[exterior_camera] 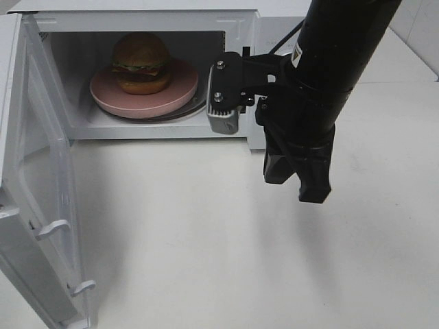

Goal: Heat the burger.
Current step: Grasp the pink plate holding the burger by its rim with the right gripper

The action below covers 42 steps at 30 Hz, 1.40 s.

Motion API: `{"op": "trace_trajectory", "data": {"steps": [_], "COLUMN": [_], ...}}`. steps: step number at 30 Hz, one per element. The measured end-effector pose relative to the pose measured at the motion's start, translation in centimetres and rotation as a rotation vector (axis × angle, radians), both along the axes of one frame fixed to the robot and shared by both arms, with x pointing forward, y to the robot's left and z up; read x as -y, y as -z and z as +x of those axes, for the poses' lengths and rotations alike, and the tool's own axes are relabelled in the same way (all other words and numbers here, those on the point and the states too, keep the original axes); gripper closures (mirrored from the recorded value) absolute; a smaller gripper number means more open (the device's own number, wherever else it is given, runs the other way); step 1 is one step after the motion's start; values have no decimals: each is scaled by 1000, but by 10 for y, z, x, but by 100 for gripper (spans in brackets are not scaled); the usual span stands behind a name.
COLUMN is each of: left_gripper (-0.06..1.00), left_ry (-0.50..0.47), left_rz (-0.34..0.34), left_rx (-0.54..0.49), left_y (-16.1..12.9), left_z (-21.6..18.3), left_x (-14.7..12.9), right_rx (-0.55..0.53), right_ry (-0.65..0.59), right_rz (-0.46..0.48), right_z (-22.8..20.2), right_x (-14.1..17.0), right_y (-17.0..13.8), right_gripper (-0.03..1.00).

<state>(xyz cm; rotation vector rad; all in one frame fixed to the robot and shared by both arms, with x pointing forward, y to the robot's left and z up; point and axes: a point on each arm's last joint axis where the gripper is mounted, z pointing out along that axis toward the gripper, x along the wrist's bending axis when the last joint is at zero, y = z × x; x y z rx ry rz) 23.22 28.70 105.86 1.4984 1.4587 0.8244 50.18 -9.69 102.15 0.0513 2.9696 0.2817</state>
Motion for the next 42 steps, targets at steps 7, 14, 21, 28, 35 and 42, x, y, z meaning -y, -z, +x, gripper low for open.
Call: {"op": "trace_trajectory", "data": {"steps": [7,14,21,28,35,42], "left_gripper": [-3,-3,-3,-3,-3,-3], "left_ry": [0,0,0,0,0,0], "left_rz": [0,0,0,0,0,0], "left_rx": [0,0,0,0,0,0], "left_y": [0,0,0,0,0,0], "left_z": [0,0,0,0,0,0], "left_x": [0,0,0,0,0,0], "right_rx": [104,142,215,280,375,423], "right_ry": [-378,-466,-467,-436,-350,-406], "right_rz": [-50,-64,-39,-5,61,26], "right_z": [3,4,10,15,22,28], "right_x": [-2,-2,-6,-9,-16,-33], "right_y": [-1,-1,-3,-6,-11,5], "right_gripper": [89,86,66,32,3,2]}}
